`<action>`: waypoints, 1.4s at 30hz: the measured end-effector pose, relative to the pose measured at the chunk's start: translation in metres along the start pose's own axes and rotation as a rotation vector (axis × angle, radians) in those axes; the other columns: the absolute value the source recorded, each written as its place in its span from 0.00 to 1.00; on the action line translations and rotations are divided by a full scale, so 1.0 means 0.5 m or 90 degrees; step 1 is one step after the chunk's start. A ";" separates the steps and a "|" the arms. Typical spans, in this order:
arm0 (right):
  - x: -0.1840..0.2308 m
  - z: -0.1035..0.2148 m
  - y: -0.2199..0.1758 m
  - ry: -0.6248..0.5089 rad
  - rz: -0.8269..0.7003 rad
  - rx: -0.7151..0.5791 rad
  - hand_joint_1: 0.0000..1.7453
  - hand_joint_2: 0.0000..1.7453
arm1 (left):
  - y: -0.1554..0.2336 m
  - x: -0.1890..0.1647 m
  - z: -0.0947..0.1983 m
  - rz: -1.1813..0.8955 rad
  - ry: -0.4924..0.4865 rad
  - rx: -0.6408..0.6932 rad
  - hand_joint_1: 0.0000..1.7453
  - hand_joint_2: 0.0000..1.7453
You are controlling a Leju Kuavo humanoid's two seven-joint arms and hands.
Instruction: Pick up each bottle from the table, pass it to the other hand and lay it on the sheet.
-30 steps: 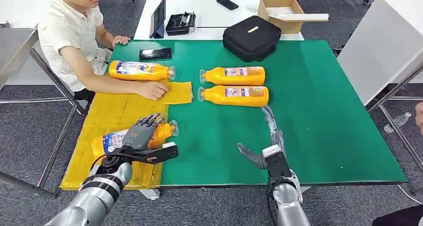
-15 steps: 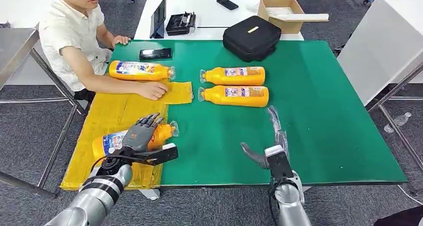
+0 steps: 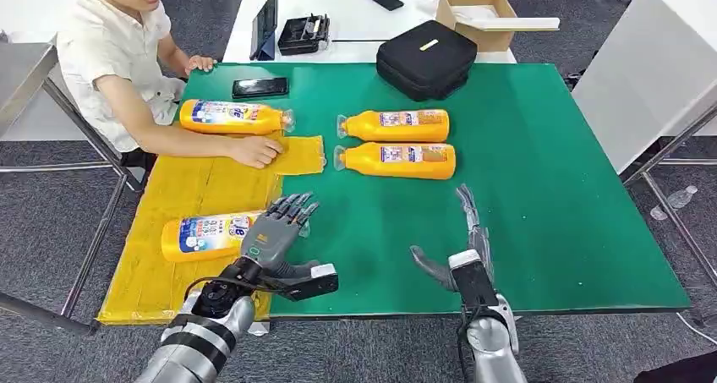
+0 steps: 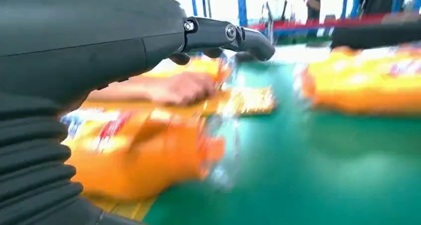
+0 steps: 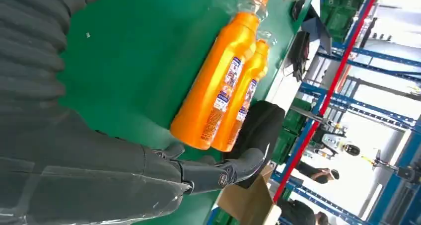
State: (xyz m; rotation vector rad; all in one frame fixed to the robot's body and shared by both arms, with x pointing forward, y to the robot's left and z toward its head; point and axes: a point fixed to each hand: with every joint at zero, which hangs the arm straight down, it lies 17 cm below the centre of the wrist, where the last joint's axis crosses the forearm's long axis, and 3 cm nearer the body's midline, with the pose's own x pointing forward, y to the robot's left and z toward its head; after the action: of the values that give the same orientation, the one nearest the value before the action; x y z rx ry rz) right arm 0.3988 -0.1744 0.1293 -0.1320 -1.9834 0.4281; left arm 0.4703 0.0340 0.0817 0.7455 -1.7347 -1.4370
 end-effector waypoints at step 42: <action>0.115 0.016 -0.103 -0.037 0.191 -0.112 0.00 1.00 | 0.392 0.172 0.113 0.503 -0.105 0.373 0.00 1.00</action>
State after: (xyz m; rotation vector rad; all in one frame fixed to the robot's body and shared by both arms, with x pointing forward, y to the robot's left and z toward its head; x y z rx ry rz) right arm 0.3714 -0.2080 0.1938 -0.5388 -2.0629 0.4519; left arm 0.3813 0.0337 0.2844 0.1505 -2.2516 -0.4634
